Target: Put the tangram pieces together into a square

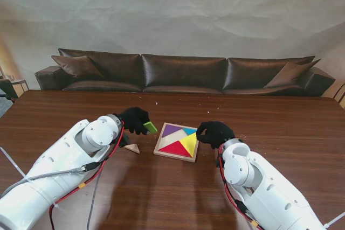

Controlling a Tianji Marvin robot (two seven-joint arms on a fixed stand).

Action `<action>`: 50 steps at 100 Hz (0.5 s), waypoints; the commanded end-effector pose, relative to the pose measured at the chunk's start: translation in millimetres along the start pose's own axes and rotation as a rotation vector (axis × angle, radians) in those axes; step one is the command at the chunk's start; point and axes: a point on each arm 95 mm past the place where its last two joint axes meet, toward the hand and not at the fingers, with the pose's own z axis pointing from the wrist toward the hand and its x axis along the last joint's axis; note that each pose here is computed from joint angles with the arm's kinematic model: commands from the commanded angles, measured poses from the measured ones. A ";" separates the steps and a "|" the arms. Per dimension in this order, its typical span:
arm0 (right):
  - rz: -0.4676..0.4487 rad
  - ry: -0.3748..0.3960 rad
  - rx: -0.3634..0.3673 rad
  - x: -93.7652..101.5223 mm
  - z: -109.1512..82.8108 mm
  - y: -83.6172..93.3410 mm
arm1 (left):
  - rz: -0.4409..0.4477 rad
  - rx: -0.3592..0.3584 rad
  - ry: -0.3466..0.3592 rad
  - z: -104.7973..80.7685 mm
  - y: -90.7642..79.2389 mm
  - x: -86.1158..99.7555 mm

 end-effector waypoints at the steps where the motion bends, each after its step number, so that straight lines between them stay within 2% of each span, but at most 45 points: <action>1: 0.006 -0.018 0.011 -3.7 1.9 -0.4 | -0.022 -0.035 0.021 7.5 9.7 14.9; 50: 0.032 -0.065 0.016 -16.2 10.6 1.6 | -0.177 -0.065 -0.035 43.3 35.3 29.1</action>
